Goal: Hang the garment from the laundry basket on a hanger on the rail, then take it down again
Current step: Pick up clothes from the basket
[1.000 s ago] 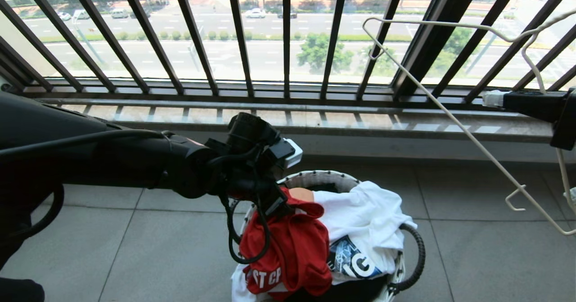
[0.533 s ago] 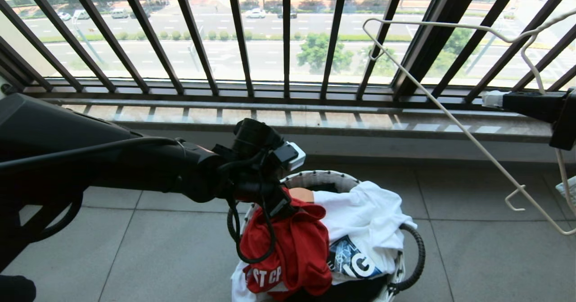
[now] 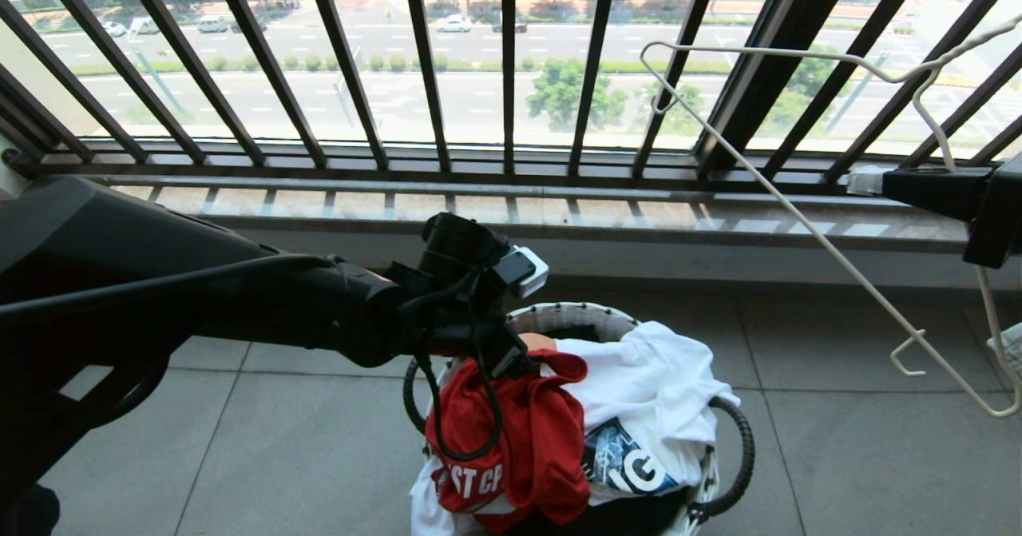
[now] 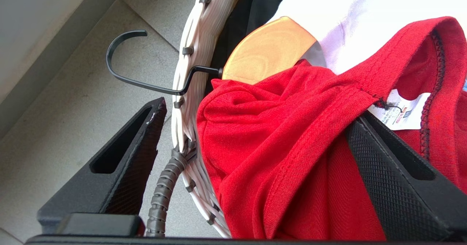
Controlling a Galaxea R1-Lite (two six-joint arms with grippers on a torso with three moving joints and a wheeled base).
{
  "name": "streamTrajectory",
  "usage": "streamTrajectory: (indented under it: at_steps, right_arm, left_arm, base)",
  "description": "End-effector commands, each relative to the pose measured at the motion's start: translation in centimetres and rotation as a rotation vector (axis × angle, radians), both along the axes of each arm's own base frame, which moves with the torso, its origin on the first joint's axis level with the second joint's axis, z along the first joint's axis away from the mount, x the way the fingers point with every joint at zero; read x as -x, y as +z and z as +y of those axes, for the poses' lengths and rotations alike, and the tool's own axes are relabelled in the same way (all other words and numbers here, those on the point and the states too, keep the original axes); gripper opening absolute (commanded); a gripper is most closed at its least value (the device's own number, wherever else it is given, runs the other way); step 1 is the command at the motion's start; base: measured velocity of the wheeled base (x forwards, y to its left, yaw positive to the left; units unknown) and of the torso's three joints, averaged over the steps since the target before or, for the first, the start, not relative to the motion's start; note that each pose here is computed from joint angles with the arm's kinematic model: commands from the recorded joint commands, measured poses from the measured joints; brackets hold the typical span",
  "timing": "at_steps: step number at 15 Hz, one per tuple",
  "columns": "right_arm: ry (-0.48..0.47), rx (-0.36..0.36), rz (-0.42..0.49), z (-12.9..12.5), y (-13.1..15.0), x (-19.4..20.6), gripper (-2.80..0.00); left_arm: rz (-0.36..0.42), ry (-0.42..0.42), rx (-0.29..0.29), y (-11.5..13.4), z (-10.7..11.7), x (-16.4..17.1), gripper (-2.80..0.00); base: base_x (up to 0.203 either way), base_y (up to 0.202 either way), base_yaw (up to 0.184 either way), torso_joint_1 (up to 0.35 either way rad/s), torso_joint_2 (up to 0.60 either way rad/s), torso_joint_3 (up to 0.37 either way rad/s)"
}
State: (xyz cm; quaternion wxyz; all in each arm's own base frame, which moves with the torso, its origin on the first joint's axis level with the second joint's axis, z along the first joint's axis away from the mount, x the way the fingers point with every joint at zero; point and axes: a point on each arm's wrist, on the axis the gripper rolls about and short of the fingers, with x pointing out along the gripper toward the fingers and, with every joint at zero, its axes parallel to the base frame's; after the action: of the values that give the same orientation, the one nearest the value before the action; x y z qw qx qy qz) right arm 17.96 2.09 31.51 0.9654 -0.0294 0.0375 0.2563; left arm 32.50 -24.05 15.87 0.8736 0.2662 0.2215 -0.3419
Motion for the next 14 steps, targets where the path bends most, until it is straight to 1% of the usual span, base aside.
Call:
streamTrajectory:
  at_steps: [1,2,3,11,12,14]
  right_arm:
    - [0.003,0.000,-0.001,0.0,0.0,0.0,-2.80]
    - [0.003,0.000,0.000,0.0,0.0,0.0,-2.80]
    - [0.003,0.000,-0.001,0.0,0.0,0.0,-2.80]
    - [0.003,0.000,-0.003,0.0,0.0,0.0,-2.80]
    - [0.003,0.000,-0.002,0.0,0.0,0.0,-2.80]
    - [0.003,0.000,-0.003,0.0,0.0,0.0,-2.80]
  left_arm:
    - [0.007,0.002,-0.004,-0.3,0.0,0.0,0.00]
    - [0.011,0.000,-0.007,-0.4,0.0,0.2,0.00]
    - [0.013,-0.002,-0.009,-0.5,0.0,0.2,-2.80]
    - [0.025,0.000,-0.016,-0.9,0.0,0.3,-2.80]
    - [0.026,0.005,-0.006,-0.7,0.0,0.4,-2.80]
    - [0.026,0.034,0.039,0.4,0.3,0.7,-2.80]
  base:
    - [0.000,0.000,0.000,0.000,0.00,0.000]
    - [0.000,0.000,0.000,0.000,0.00,0.000]
    - [0.000,0.000,0.000,0.000,0.00,0.000]
    - [0.000,0.000,0.000,0.000,0.00,0.000]
    - [0.000,0.000,0.000,0.000,0.00,0.000]
    - [0.000,0.000,0.000,0.000,0.00,0.000]
